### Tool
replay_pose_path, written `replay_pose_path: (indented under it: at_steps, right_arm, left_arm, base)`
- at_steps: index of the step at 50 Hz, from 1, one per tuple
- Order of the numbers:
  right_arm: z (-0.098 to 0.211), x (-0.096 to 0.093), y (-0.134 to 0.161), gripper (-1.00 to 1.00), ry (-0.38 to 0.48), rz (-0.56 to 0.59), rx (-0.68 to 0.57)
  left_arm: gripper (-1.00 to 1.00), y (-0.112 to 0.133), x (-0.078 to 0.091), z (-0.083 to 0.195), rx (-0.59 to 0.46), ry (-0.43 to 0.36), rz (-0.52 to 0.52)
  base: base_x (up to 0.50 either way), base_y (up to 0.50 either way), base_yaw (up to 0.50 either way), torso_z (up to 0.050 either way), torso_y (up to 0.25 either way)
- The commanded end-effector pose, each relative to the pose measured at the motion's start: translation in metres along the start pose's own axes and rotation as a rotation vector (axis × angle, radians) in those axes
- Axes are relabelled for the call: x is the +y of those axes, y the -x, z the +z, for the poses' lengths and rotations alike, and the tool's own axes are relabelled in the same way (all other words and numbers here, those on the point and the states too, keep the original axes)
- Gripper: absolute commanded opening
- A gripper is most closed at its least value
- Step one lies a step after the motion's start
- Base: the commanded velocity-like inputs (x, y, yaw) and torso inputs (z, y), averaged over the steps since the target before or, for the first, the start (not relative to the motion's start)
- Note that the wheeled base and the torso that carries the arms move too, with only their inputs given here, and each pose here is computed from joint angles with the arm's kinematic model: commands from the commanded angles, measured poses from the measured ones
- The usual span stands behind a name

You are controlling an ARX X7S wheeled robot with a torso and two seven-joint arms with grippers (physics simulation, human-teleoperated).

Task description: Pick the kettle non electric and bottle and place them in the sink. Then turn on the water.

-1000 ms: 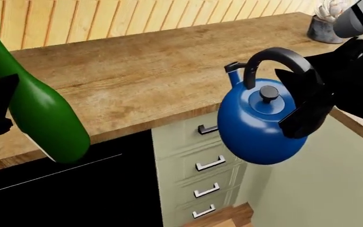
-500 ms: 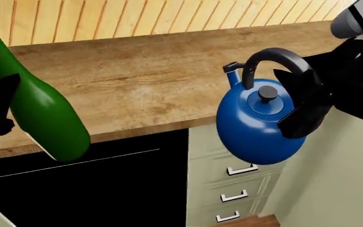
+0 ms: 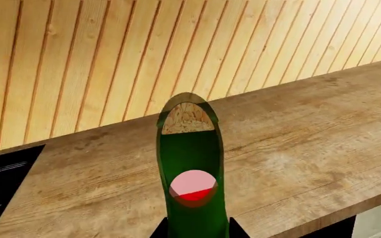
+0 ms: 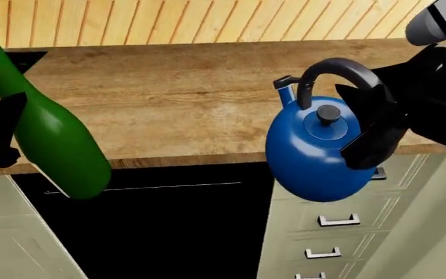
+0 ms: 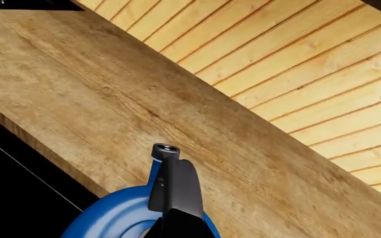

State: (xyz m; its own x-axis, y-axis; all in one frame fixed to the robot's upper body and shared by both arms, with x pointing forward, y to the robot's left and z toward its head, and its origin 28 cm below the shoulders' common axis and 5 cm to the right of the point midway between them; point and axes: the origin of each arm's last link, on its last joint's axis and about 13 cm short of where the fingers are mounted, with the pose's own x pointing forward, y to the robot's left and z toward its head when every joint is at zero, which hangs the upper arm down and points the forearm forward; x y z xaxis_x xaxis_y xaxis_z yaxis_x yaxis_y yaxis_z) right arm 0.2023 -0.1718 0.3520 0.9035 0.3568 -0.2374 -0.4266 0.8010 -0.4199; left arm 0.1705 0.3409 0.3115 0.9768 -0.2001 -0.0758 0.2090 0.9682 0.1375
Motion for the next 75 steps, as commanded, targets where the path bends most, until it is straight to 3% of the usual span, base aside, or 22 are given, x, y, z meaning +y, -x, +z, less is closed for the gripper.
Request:
replay_pose_path:
  at_steps: [1,13,33,60,75]
  right_arm:
    - [0.007,-0.007,0.005,-1.00,0.021,-0.078,-0.047]
    - [0.011,-0.010,0.006,-1.00,0.020,-0.081,-0.042]
    - [0.003,-0.007,0.004,-1.00,0.003,-0.102,-0.040]
    - [0.011,-0.010,0.006,-1.00,0.015,-0.085,-0.025]
    - [-0.001,-0.005,0.003,-1.00,0.011,-0.087,-0.023]
  left_arm:
    - [-1.00,0.007,0.002,0.024,-0.142,-0.029,0.031]
    - [-1.00,0.007,0.001,0.022,-0.140,-0.030,0.028]
    - [-1.00,0.006,0.002,0.022,-0.141,-0.032,0.028]
    - [-1.00,0.007,-0.001,0.025,-0.140,-0.033,0.026]
    - [-1.00,0.007,0.000,0.024,-0.137,-0.033,0.026]
  base:
    - [0.00,0.00,0.50,0.000,0.000]
    - [0.00,0.00,0.50,0.000,0.002]
    - [-0.07,0.00,0.00,0.001,0.002]
    - [-0.50,-0.01,0.00,0.001,0.002]
    - [-0.50,-0.01,0.00,0.001,0.001]
